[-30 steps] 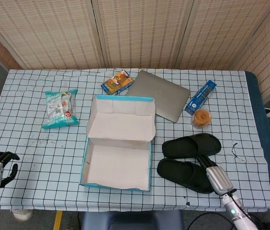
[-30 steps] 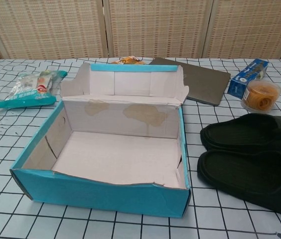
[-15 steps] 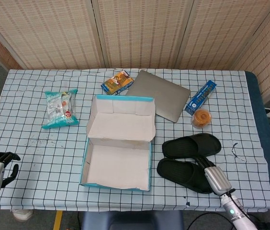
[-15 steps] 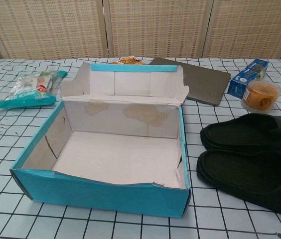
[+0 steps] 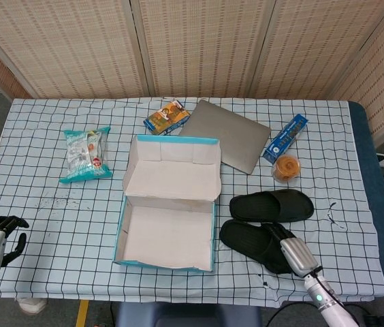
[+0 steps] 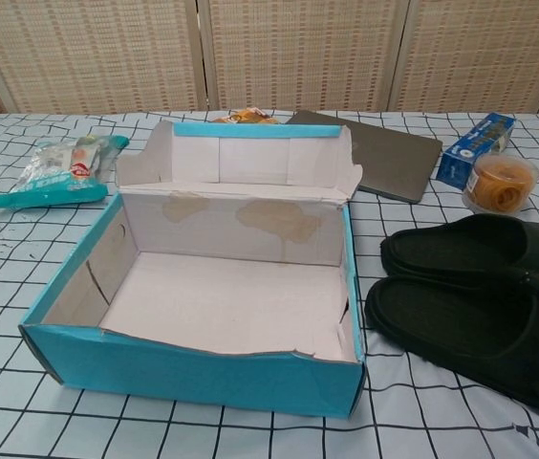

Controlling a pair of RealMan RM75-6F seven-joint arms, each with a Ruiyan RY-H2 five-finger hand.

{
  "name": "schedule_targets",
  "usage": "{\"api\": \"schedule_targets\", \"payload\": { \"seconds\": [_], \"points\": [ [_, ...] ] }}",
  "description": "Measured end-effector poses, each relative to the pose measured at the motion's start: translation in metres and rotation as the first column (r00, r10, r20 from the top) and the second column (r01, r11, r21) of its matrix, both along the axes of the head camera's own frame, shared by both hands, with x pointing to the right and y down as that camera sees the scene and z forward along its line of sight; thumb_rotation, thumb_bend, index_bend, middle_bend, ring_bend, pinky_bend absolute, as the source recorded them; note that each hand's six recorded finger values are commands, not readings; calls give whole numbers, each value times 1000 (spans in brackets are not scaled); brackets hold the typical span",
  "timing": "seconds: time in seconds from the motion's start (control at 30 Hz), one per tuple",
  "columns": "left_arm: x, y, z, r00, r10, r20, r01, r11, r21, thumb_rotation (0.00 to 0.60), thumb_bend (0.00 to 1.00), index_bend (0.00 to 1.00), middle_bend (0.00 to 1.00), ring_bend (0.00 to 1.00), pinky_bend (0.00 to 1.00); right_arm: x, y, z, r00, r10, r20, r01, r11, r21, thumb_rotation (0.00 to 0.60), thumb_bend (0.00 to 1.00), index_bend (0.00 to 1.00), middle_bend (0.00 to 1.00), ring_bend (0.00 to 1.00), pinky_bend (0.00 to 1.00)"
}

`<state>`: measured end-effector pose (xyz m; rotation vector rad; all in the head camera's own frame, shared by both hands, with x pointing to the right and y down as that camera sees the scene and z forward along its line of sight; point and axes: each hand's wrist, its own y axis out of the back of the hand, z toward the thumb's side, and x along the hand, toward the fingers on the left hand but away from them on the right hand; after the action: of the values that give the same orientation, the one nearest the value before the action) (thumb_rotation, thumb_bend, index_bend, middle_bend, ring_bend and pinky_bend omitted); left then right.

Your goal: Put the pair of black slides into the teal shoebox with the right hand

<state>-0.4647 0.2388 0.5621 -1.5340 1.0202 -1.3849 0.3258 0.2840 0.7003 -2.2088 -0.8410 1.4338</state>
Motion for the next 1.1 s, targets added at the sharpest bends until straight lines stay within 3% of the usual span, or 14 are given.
{"api": "schedule_targets", "payload": {
  "seconds": [0.2,0.3,0.43,0.57,0.83,1.1],
  "points": [
    [1,1,0,1000,7,0,-7,1000,-2,600,492,462,441,387,523,1,-1,1,1000,8,-8,-8,1000,10,600,0,38,130,52,175],
    [1,1,1,1000,6,2,-6,1000,-7,600,492,461,441,387,523,2,-2,0,1000,14,-9,-14,1000,25,600,0,256,326,237,238],
    [0,1,2,1000,3,3,-3,1000,-9,600,491,461,441,387,523,5,-8,-5,999,34,-17,-32,995,90,600,0,571,551,503,461],
    [1,1,2,1000,5,4,-5,1000,-9,600,493,462,441,387,523,10,-13,-8,998,54,-39,-48,986,163,600,0,735,678,642,593],
    [1,1,4,1000,6,8,-6,1000,-15,600,492,461,441,386,523,14,-17,-22,997,73,-24,-66,969,239,600,0,768,709,672,629],
    [0,1,2,1000,0,6,0,1000,-9,600,491,461,440,387,523,20,-24,-62,998,65,-16,-57,945,321,600,0,768,709,672,629]
  ]
}}
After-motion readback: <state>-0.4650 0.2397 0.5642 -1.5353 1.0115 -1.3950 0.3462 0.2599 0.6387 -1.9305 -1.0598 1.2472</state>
